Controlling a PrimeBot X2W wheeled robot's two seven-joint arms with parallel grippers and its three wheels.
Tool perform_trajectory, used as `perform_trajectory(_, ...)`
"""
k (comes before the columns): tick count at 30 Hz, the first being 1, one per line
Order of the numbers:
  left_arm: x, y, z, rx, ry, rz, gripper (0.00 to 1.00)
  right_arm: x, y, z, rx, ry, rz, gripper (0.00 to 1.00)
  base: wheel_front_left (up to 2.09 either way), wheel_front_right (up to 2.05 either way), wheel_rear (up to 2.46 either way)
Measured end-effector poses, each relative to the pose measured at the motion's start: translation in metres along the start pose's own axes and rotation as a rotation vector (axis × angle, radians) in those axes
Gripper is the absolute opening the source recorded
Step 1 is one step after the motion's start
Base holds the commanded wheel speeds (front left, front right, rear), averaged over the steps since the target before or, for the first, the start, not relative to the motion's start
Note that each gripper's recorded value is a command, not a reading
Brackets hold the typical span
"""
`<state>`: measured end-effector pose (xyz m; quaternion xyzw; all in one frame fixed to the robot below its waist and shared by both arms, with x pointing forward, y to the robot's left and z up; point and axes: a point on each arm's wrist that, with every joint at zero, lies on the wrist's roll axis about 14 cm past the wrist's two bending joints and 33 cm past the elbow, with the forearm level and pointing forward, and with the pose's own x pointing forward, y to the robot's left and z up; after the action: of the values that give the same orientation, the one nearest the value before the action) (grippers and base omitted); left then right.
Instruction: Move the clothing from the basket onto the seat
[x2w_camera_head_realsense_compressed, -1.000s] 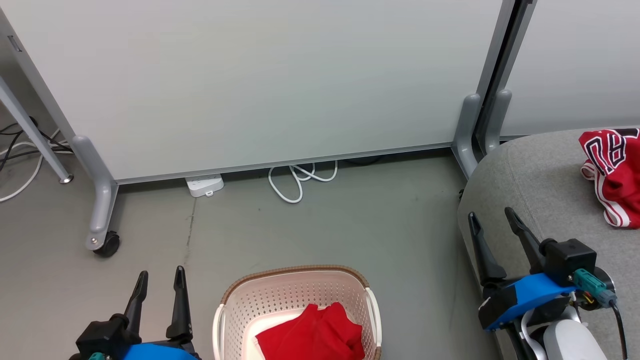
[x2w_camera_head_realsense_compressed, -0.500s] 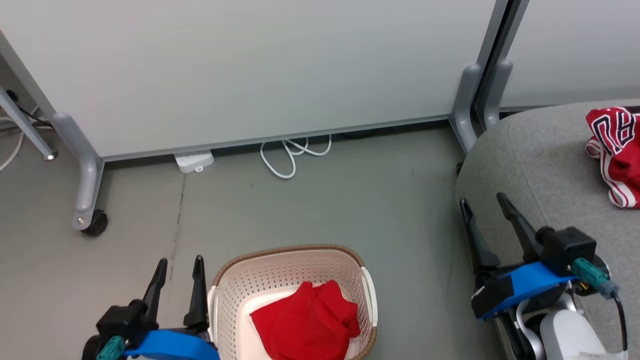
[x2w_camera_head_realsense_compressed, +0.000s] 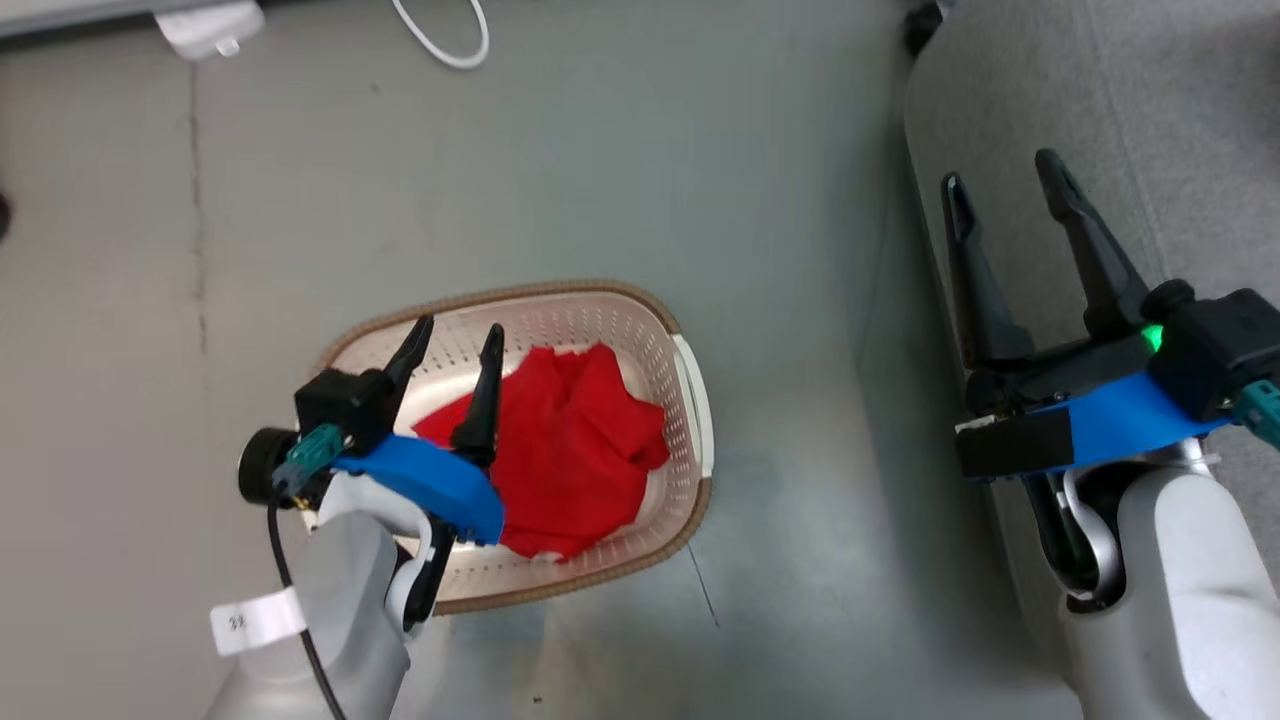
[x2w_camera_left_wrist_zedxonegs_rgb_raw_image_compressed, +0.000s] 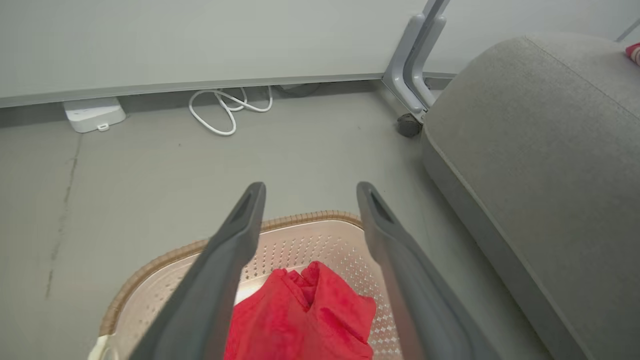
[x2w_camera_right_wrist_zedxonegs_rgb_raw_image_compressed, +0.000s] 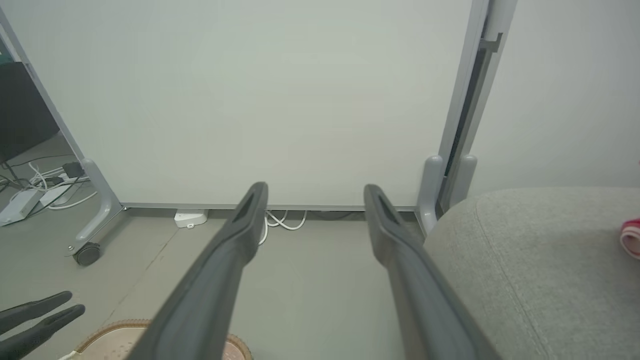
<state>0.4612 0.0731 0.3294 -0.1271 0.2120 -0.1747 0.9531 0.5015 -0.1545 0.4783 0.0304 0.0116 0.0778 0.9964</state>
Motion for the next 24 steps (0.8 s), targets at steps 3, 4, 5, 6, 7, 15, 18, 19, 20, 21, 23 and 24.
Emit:
perform_trajectory(3,0.027,-0.005,-0.039,0.016,0.119,-0.058,1.0,0.01,-0.009,-0.025,-0.007,0.037,-0.014,1.0,0.0,0.0,0.0)
perform_trajectory(4,0.035,-0.006,-0.052,0.028,0.158,-0.079,1.0,0.012,-0.012,-0.033,-0.009,0.049,-0.019,1.0,0.0,0.0,0.0)
perform_trajectory(5,0.042,-0.009,-0.065,0.038,0.195,-0.102,1.0,0.013,-0.016,-0.043,-0.01,0.065,-0.027,1.0,0.0,0.0,0.0)
perform_trajectory(6,0.049,-0.011,-0.077,0.045,0.229,-0.123,1.0,0.013,-0.019,-0.053,-0.011,0.086,-0.034,1.0,0.0,0.0,0.0)
perform_trajectory(7,0.054,-0.013,-0.09,0.057,0.263,-0.144,1.0,0.013,-0.023,-0.064,-0.012,0.107,-0.041,1.0,0.0,0.0,0.0)
perform_trajectory(15,0.07,-0.002,-0.182,0.057,0.498,-0.185,1.0,0.002,-0.038,-0.128,-0.006,0.235,-0.075,1.0,0.0,0.0,0.0)
perform_trajectory(18,0.076,0.01,-0.203,0.007,0.545,-0.135,1.0,-0.005,-0.045,-0.145,-0.004,0.27,-0.096,1.0,0.0,0.0,0.0)
perform_trajectory(19,0.077,0.011,-0.21,-0.018,0.557,-0.118,1.0,-0.007,-0.047,-0.15,-0.004,0.281,-0.102,1.0,0.0,0.0,0.0)
perform_trajectory(20,0.076,0.012,-0.216,-0.037,0.57,-0.106,1.0,-0.01,-0.049,-0.154,-0.005,0.291,-0.108,1.0,0.0,0.0,0.0)
perform_trajectory(21,0.075,0.012,-0.222,-0.053,0.583,-0.095,1.0,-0.013,-0.05,-0.158,-0.003,0.305,-0.114,1.0,0.0,0.0,0.0)
perform_trajectory(23,0.075,0.013,-0.228,-0.077,0.594,-0.078,1.0,-0.017,-0.051,-0.163,-0.001,0.319,-0.117,1.0,0.0,0.0,0.0)
perform_trajectory(24,0.075,0.014,-0.229,-0.078,0.597,-0.075,1.0,-0.017,-0.05,-0.164,0.0,0.318,-0.117,1.0,0.0,0.0,0.0)
